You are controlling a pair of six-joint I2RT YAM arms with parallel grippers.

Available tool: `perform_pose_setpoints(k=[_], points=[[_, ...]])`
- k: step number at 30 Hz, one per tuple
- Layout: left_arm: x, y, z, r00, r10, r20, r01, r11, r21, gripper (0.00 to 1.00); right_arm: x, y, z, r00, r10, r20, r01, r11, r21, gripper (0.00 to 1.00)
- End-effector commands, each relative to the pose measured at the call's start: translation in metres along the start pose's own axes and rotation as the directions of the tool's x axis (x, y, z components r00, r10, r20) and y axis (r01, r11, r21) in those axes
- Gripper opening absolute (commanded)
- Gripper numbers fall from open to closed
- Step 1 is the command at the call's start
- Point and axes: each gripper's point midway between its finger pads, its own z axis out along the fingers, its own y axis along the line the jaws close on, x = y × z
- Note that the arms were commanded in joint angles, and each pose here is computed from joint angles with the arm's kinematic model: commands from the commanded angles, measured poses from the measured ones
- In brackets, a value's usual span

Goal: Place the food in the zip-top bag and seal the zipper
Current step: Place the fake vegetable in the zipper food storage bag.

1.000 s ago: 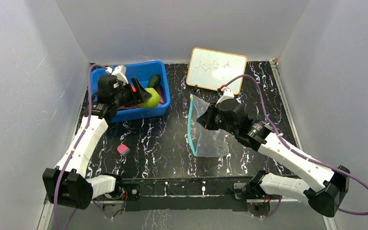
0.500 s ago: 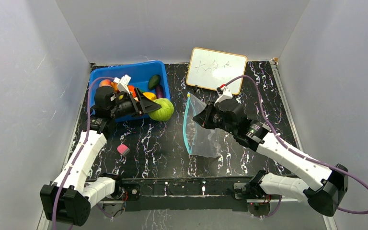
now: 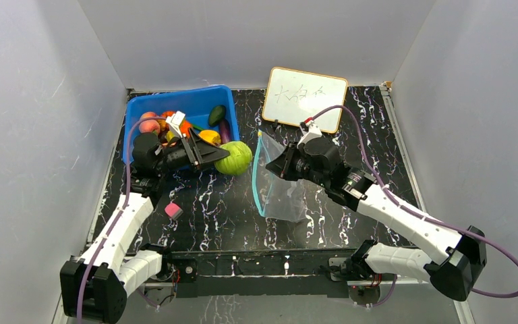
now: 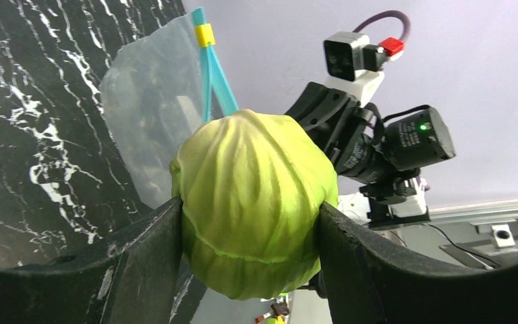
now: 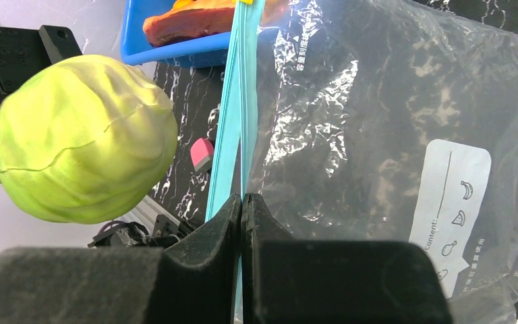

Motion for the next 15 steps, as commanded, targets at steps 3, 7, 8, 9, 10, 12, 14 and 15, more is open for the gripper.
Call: perform_pose_setpoints(k=[3,7,8,9,10,12,14,15], points=[[0.003,-0.036,-0.002,1.0,0.008,-0.026,-0.004,0.991,0.137,0.38,-0.027,0.041,-0.003,0.998,0.016,0.061,-0.007,0.99,-0.142,0.0],[0.008,-0.04,0.0,0.999,-0.018,-0.037,0.024,0.985,0.171,0.38,-0.029,0.046,-0.002,0.997,0.027,0.067,-0.016,0.987,-0.161,0.0],[0.009,-0.04,0.001,0.999,-0.025,-0.04,0.032,0.984,0.174,0.38,-0.031,0.048,-0.003,0.997,0.03,0.072,-0.018,0.986,-0.168,0.0],[0.01,-0.041,0.001,0.999,-0.026,-0.042,0.034,0.983,0.183,0.38,-0.031,0.05,-0.003,0.997,0.033,0.073,-0.02,0.984,-0.176,0.0],[0.012,-0.041,0.002,0.998,-0.036,-0.046,0.044,0.982,0.185,0.38,-0.032,0.051,-0.002,0.997,0.036,0.073,-0.022,0.983,-0.183,0.0],[0.015,-0.042,0.004,0.998,-0.04,-0.055,0.05,0.979,0.198,0.38,-0.032,0.055,-0.001,0.997,0.041,0.07,-0.026,0.98,-0.199,0.0],[0.018,-0.039,0.006,0.997,-0.046,-0.066,0.058,0.979,0.194,0.38,-0.032,0.059,0.0,0.997,0.043,0.064,-0.029,0.977,-0.213,0.0],[0.019,-0.037,0.008,0.996,-0.047,-0.07,0.06,0.98,0.19,0.38,-0.032,0.06,0.001,0.997,0.042,0.062,-0.028,0.976,-0.218,0.0]])
